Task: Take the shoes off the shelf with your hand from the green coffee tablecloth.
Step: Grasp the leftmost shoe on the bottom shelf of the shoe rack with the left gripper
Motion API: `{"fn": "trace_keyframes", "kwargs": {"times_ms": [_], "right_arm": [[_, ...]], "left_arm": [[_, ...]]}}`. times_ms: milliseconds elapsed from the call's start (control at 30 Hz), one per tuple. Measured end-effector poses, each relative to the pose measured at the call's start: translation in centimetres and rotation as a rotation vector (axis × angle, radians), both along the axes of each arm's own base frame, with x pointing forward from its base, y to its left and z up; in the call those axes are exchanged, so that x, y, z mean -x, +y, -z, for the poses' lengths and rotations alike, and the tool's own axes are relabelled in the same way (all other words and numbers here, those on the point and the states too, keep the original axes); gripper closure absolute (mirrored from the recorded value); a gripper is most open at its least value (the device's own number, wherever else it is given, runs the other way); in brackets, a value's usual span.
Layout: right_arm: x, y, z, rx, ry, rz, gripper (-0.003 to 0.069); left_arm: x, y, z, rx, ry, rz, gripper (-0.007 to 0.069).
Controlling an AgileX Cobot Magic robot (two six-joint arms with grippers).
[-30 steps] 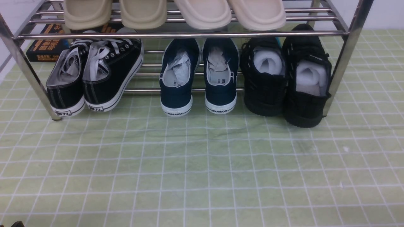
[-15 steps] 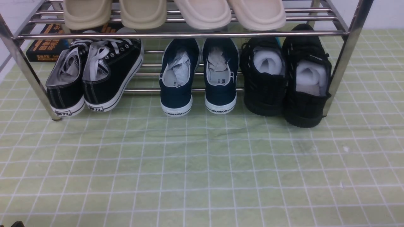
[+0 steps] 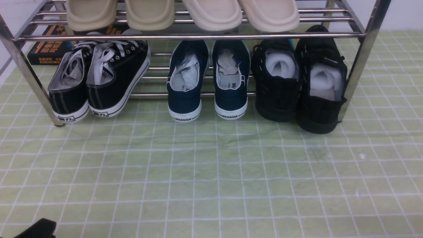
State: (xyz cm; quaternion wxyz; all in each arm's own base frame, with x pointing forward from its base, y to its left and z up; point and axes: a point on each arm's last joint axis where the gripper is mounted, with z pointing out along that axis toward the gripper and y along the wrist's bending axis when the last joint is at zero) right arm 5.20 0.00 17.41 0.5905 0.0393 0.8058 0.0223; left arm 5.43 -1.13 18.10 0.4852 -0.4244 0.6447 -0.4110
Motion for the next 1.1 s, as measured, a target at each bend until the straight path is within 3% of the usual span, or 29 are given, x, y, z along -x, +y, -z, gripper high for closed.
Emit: {"fn": "trace_keyframes", "kwargs": {"times_ms": [267,467,533,833,1000,1100], "right_arm": [[0.0,0.0,0.0,0.0,0.0,0.0,0.042],[0.0,0.0,0.0,0.0,0.0,0.0,0.042],[0.0,0.0,0.0,0.0,0.0,0.0,0.042],[0.0,0.0,0.0,0.0,0.0,0.0,0.042],[0.0,0.0,0.0,0.0,0.0,0.0,0.042],[0.0,0.0,0.0,0.0,0.0,0.0,0.042]], "left_arm": [[0.3,-0.2,-1.3,-0.135,-0.022,0.052,0.0405],[0.9,-0.2,-6.9,-0.326,-0.131,0.067,0.0577],[0.6,-0.1,-7.7,-0.373,-0.086,0.077,0.0605],[-5.4,1.1,-9.9,-0.647,0.643,0.271,0.0624],[-9.4,2.3,-13.5,-0.797,0.657,0.22,0.0618],[-13.2,3.0,-16.0,-0.899,0.653,0.194,0.0568]]}}
